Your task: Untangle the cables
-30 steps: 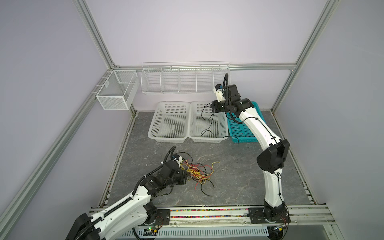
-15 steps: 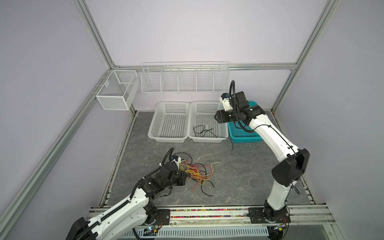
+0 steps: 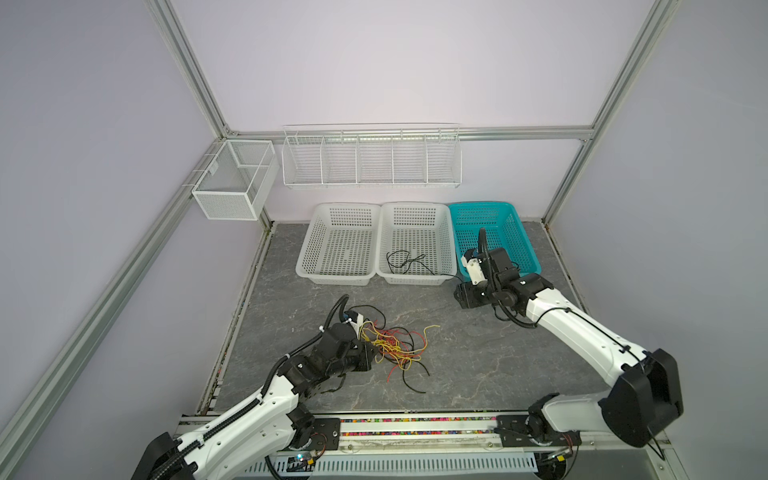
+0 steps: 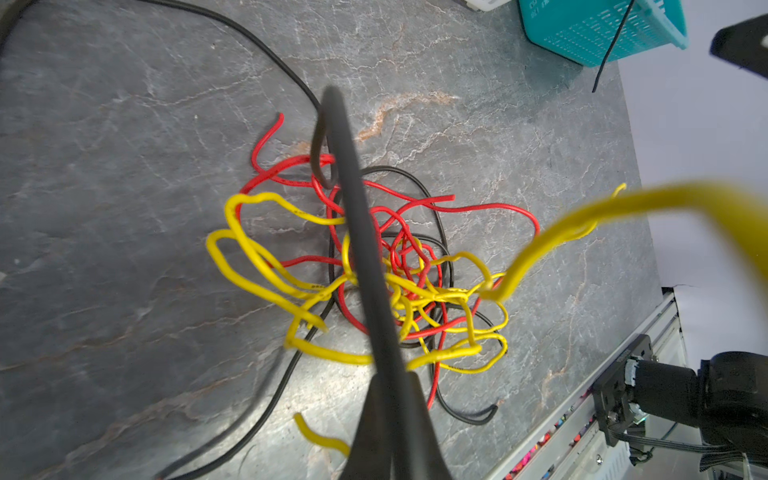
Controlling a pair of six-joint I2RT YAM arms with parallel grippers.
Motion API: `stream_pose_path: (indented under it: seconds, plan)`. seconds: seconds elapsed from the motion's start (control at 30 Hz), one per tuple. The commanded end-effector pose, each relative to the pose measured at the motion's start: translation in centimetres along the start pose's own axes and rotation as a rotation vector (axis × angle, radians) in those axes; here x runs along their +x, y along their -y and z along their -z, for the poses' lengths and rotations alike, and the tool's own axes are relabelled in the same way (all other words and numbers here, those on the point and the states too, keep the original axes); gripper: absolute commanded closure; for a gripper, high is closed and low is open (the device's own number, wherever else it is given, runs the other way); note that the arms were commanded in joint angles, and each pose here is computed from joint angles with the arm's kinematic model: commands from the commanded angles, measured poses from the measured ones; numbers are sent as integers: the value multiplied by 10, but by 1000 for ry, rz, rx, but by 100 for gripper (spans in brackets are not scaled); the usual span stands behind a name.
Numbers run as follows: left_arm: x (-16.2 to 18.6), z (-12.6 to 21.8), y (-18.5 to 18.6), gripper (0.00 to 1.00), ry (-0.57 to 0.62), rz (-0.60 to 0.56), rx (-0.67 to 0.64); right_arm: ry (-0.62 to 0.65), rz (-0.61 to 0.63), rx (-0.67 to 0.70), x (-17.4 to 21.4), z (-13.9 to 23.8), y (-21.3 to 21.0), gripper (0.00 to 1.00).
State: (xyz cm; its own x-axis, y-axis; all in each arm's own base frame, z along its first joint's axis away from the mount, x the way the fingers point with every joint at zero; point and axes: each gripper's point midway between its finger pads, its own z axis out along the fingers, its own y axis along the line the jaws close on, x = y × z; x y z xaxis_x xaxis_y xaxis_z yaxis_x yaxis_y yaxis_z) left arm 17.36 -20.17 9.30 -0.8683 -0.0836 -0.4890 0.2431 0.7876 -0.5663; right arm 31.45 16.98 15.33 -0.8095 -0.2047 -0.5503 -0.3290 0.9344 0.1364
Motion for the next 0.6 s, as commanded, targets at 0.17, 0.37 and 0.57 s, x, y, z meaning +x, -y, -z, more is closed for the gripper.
stream_pose_path:
  seconds: [0.17,0.37,0.57]
  plan:
    - [-5,2,9,100,8,8,34,-2,-40,23,-10,-34,15,39]
    - [-3,2,8,100,5,5,32,-5,-50,44,-12,-53,20,49]
    - [-2,1,6,100,4,3,28,9,-58,65,-13,-61,27,56]
